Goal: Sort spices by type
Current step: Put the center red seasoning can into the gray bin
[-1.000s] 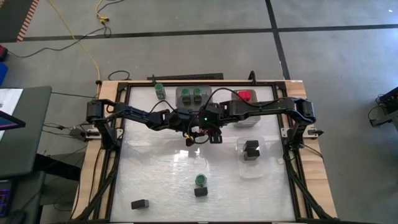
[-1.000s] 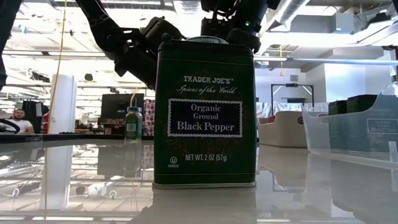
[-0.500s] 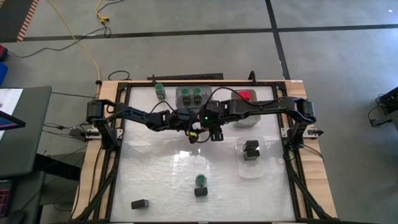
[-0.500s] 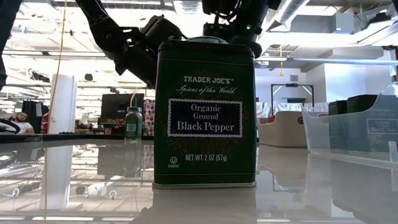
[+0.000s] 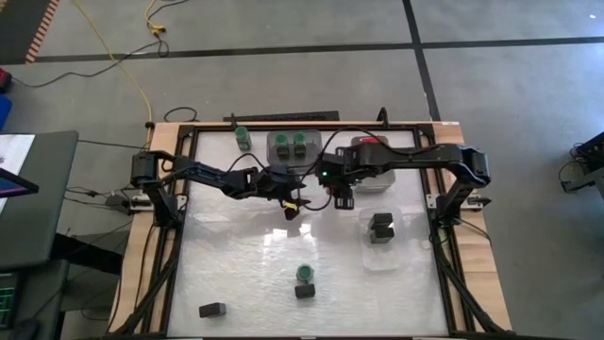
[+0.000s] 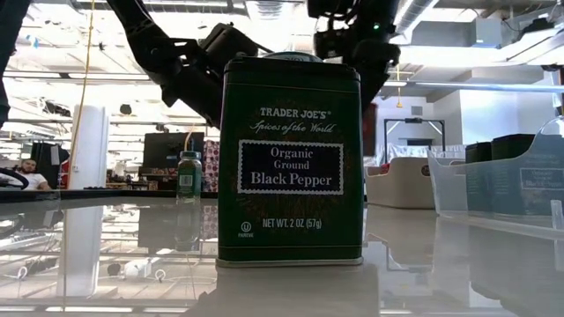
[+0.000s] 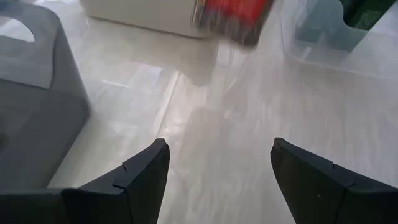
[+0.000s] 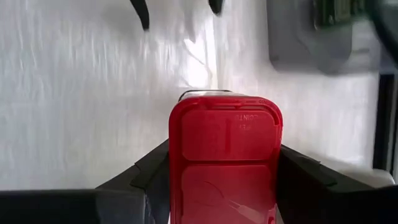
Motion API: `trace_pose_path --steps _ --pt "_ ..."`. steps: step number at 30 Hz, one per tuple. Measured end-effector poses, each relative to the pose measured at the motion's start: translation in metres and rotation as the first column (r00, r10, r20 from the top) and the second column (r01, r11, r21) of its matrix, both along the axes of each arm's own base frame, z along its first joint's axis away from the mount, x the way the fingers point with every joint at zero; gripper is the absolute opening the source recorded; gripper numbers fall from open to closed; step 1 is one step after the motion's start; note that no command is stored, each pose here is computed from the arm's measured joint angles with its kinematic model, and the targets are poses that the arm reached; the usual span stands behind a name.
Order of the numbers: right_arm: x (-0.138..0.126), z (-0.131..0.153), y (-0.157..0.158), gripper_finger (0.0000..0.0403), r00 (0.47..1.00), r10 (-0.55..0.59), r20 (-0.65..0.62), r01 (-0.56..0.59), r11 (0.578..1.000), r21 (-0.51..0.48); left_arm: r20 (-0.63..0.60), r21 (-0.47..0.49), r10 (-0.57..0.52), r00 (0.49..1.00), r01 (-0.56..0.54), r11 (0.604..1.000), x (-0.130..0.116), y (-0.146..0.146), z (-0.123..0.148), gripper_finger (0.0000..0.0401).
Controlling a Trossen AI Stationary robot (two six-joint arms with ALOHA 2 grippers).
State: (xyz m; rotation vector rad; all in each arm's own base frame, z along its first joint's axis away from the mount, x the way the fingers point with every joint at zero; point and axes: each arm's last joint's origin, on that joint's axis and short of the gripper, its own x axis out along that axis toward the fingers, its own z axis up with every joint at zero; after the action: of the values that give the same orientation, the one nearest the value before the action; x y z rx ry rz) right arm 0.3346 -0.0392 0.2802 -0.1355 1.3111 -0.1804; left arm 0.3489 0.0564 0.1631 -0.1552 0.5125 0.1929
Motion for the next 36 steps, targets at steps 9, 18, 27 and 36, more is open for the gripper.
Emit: trace_pose_path --steps 9,18,27,36 --pt "-0.031 0.026 0.002 0.0238 0.996 -0.088 -0.032 0.087 0.996 -0.03 -0.013 -0.004 0.001 1.0 -0.001 1.0 -0.001 0.0 -0.001 0.0267" --pt "-0.053 0.051 0.012 0.0239 0.994 -0.101 0.044 0.102 0.994 -0.024 -0.012 -0.004 0.0 1.0 0.0 1.0 -0.001 0.0 -0.001 0.0267" --pt "-0.072 0.055 0.007 0.0239 0.99 -0.13 -0.06 0.128 0.991 -0.049 -0.013 -0.004 0.0 1.0 0.0 1.0 -0.001 0.0 -0.001 0.0267" --pt "-0.106 0.036 -0.007 0.0239 0.988 -0.133 -0.08 0.128 0.99 -0.066 -0.013 -0.004 0.0 1.0 0.0 1.0 -0.001 0.0 -0.001 0.0267"
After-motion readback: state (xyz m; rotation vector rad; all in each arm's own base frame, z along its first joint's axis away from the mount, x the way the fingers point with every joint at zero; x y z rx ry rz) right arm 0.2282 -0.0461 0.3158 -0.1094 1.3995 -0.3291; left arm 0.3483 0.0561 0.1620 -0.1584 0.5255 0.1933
